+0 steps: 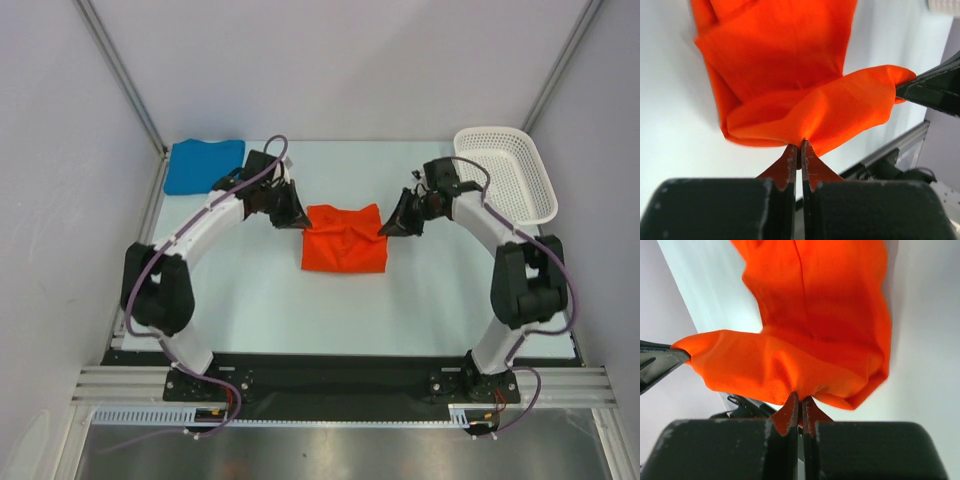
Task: Fold and stack the t-shirts
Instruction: Fold the tshirt
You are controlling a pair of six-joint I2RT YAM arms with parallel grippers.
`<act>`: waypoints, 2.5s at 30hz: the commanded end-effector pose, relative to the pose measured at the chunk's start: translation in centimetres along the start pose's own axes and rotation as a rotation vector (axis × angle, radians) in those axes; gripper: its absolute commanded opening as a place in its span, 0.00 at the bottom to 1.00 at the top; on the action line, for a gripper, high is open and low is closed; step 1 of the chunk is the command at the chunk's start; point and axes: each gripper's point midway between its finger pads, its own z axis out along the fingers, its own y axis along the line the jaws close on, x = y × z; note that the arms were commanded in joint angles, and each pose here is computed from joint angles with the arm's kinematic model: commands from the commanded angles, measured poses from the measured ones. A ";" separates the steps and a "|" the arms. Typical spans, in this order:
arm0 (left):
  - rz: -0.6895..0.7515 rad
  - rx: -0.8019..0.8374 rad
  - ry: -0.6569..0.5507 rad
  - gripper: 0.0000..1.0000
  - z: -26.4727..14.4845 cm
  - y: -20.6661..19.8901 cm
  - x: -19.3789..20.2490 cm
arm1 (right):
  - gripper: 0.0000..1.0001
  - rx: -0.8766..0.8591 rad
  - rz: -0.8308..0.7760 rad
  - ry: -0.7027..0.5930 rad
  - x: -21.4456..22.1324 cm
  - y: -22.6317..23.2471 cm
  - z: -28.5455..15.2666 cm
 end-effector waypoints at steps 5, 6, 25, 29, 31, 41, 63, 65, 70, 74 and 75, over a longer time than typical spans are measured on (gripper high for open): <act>0.006 -0.010 0.018 0.05 3.5 1.2 -5.5 | 0.00 -0.039 -0.062 0.029 -7.1 1.1 3.0; 0.009 -0.004 0.003 0.05 3.5 0.9 -6.4 | 0.00 -0.047 -0.058 0.040 -7.4 1.2 3.3; -0.104 -0.043 -0.059 0.36 9.7 6.4 -14.6 | 0.41 -0.103 -0.045 -0.015 -16.4 0.2 9.5; -0.058 -0.114 -0.147 0.55 6.8 5.8 -17.3 | 0.53 -0.064 -0.109 -0.120 -18.7 2.4 6.0; -0.001 -0.071 -0.226 0.55 3.6 3.2 -18.2 | 0.54 -0.053 -0.143 -0.106 -17.8 3.0 4.9; 0.077 0.263 -0.027 0.37 5.9 -3.5 -8.1 | 0.31 -0.134 -0.199 0.030 -8.9 4.8 5.9; -0.050 0.164 -0.133 0.29 15.4 7.7 -12.7 | 0.09 -0.411 -0.079 -0.092 -15.7 -2.0 14.9; -0.043 0.189 -0.128 0.31 15.8 7.5 -12.7 | 0.09 -0.404 -0.071 -0.115 -16.7 -2.8 14.7; -0.059 0.195 -0.172 0.33 15.2 7.0 -13.9 | 0.09 -0.393 -0.014 -0.176 -19.3 -4.2 14.0; -0.058 0.245 -0.196 0.33 14.7 5.3 -15.6 | 0.09 -0.461 -0.036 -0.144 -19.3 -1.5 12.9; -0.054 0.258 -0.202 0.33 14.4 4.7 -15.8 | 0.09 -0.471 -0.039 -0.132 -18.9 -0.8 12.5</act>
